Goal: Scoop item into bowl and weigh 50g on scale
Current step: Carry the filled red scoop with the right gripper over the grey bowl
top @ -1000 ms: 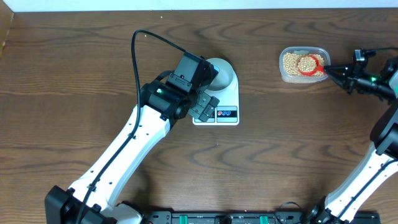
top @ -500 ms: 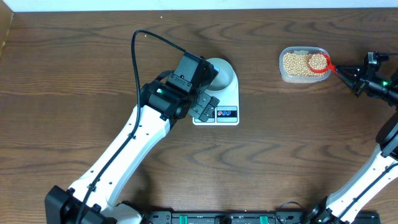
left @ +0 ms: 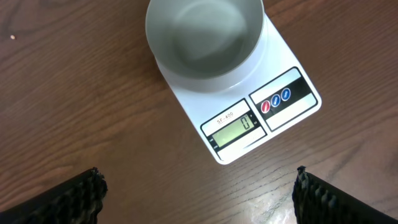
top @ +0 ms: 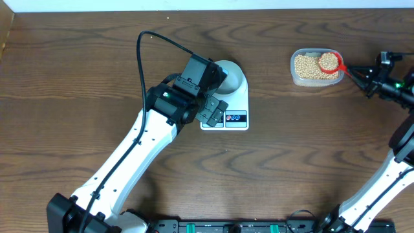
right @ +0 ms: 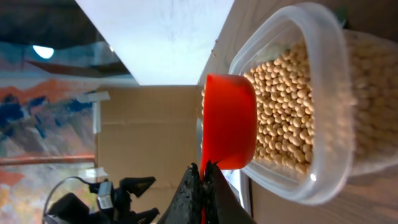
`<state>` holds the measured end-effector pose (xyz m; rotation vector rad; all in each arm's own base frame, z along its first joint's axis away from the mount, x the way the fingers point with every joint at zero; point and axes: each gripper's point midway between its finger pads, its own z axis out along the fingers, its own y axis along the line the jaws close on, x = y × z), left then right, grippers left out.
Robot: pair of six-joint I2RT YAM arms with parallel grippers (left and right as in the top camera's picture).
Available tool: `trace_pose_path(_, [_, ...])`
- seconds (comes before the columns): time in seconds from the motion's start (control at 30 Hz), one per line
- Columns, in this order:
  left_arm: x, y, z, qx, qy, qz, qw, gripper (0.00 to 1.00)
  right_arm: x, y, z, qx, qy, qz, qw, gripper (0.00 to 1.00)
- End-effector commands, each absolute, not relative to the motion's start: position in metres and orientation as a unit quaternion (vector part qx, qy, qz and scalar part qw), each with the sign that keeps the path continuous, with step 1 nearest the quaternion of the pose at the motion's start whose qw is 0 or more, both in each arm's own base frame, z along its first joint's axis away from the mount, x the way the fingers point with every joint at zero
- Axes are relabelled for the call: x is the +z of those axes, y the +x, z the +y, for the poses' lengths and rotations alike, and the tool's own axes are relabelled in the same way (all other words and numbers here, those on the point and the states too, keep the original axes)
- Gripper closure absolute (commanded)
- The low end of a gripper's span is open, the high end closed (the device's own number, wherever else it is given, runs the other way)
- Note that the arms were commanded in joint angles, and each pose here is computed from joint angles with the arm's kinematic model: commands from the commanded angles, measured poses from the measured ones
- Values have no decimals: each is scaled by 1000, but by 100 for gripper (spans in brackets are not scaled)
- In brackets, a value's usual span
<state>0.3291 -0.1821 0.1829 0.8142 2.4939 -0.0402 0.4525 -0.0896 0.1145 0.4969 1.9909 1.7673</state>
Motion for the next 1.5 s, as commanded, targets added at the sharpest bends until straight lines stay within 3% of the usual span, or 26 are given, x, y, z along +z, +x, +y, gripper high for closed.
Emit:
trace_pose_path(0.0, [179,328,-179,-12,294,922,251,2,149,455,-73,636,129,721,243,99])
trace_pose_path(0.3, [179,328,-179,-12,294,922,251,2,178,457,-47,664,108,703,230,99])
trace_pose_path(1.47, [179,328,-179,-12,294,922,251,2,175,465,172,670,-52,736,81,99])
